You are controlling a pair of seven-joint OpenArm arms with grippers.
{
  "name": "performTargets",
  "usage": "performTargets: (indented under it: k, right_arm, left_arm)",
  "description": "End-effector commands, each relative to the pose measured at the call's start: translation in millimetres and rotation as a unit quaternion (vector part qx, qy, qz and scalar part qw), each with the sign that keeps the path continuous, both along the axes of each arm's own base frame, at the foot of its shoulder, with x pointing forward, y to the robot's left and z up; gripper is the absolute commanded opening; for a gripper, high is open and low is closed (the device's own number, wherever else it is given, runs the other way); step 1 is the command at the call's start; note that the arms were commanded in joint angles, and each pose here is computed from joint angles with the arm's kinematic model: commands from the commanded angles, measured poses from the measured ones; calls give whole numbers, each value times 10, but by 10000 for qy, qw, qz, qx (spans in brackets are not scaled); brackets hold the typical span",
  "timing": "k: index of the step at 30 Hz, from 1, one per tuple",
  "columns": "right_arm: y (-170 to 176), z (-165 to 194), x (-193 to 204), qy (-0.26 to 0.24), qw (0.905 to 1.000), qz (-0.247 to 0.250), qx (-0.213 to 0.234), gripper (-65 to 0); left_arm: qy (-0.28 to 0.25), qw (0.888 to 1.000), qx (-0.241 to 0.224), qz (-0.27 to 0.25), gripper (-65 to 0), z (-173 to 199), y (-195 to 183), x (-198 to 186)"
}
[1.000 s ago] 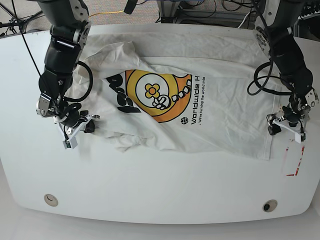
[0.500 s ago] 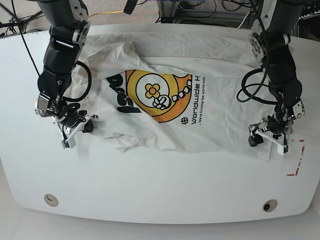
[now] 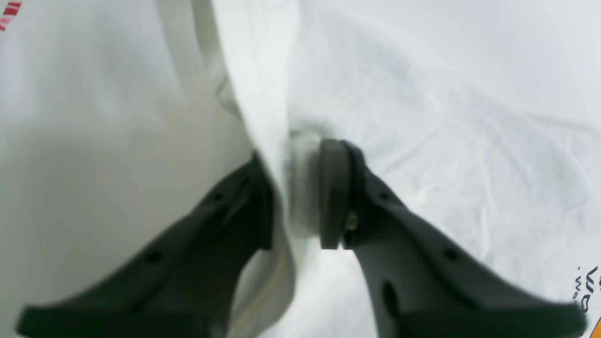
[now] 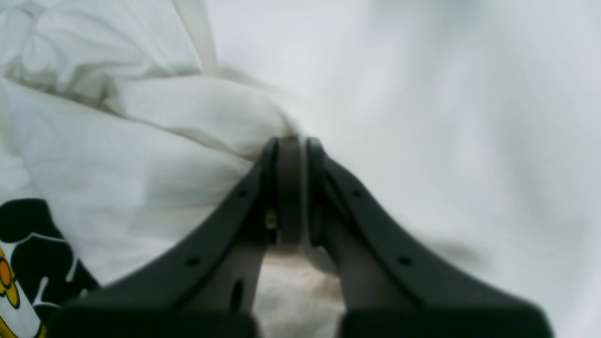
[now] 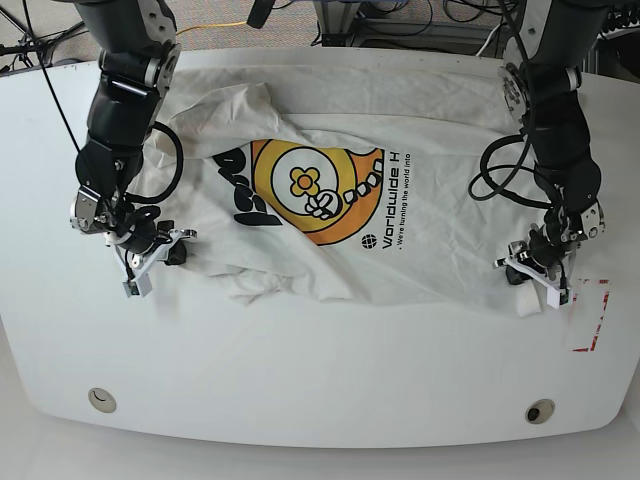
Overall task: Fold the T-shirt properly
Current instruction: 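Lift the hem with both grippers and fold it over toward the collar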
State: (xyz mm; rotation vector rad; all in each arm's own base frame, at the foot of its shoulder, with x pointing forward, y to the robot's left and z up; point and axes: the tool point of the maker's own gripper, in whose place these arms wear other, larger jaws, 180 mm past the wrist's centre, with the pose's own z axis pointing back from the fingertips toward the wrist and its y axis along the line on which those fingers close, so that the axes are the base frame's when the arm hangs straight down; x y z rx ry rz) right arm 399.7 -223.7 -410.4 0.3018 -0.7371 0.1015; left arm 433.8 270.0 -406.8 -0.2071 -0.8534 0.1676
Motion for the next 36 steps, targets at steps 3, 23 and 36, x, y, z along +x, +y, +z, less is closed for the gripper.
performTargets:
  k: [3, 23, 36]
  right_arm:
    - [-60, 259, 191, -405, 9992, -10, -41, -650]
    - [-241, 1033, 355, -1095, 9902, 137, -856, -650]
    - [-697, 1355, 59, -1102, 9838, -425, -1345, -650]
  left_arm:
    - [-104, 9999, 81, -16, -624, 131, 56, 74]
    - [-768, 9877, 1118, -783, -644, 924, 42, 1]
    - [-982, 9673, 1821, -1465, -644, 1133, -90, -320]
